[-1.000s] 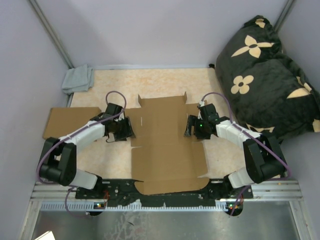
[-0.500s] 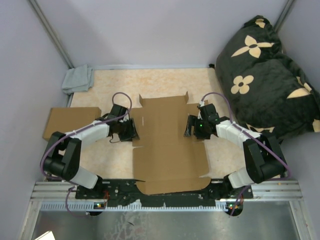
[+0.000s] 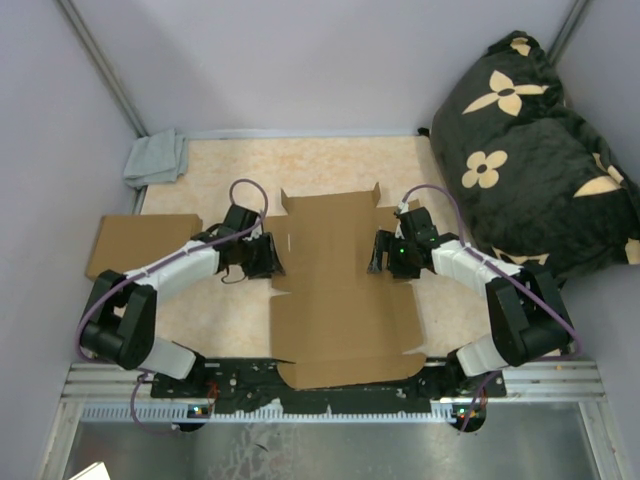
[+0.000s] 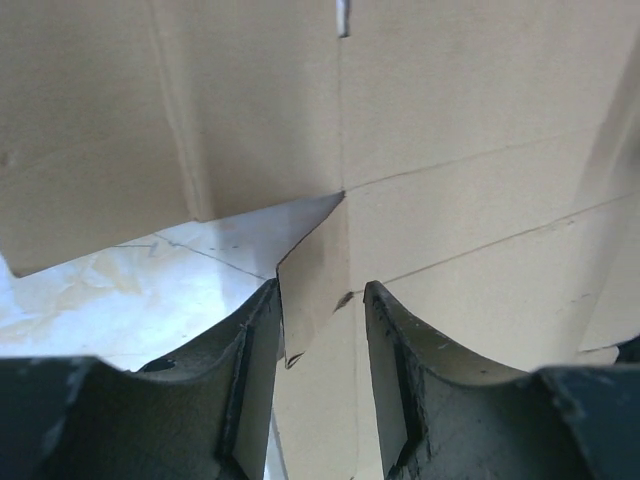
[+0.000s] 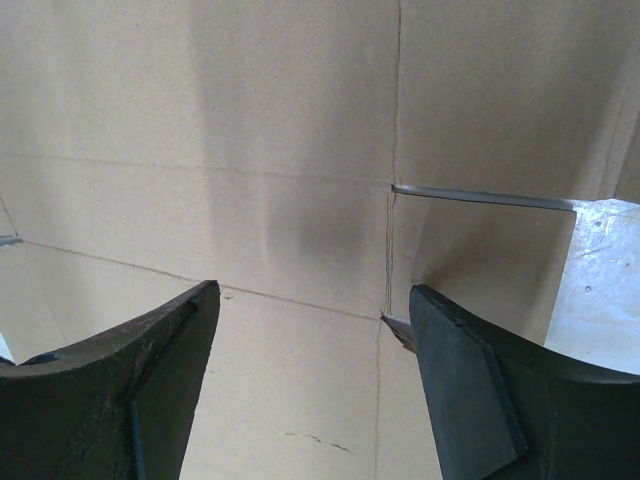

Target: Fold the paper box

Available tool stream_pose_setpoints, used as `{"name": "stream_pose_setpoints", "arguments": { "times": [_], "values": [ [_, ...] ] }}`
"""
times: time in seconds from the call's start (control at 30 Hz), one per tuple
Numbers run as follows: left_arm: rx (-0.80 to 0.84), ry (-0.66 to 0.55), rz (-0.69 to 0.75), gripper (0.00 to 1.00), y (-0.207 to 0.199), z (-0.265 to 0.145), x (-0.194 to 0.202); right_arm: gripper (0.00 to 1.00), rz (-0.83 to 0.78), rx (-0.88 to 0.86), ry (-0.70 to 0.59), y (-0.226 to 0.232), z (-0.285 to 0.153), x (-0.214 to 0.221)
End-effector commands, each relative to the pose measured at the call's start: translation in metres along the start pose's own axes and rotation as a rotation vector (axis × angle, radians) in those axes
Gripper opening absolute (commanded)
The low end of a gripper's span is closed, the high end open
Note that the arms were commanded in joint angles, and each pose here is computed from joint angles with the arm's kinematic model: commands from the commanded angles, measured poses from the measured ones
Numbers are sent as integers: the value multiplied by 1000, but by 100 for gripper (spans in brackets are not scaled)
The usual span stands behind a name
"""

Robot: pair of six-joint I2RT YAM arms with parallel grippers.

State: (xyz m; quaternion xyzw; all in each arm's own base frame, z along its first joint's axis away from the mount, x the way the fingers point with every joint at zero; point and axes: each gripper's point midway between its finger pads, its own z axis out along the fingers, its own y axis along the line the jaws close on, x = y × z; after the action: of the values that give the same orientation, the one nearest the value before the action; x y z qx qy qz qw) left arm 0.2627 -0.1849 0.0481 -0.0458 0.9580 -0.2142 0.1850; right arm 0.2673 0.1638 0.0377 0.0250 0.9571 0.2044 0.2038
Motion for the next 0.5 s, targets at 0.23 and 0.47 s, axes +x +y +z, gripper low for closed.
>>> {"name": "stream_pose_setpoints", "arguments": {
  "times": [0.23,0.47],
  "values": [
    [74,11,15,44,-32,6,-2,77,-13,-36,-29,10,0,-9],
    [12,64,22,13,-25,22,2,77,-12,-34,-28,11,-1,-10]
  ]
}}
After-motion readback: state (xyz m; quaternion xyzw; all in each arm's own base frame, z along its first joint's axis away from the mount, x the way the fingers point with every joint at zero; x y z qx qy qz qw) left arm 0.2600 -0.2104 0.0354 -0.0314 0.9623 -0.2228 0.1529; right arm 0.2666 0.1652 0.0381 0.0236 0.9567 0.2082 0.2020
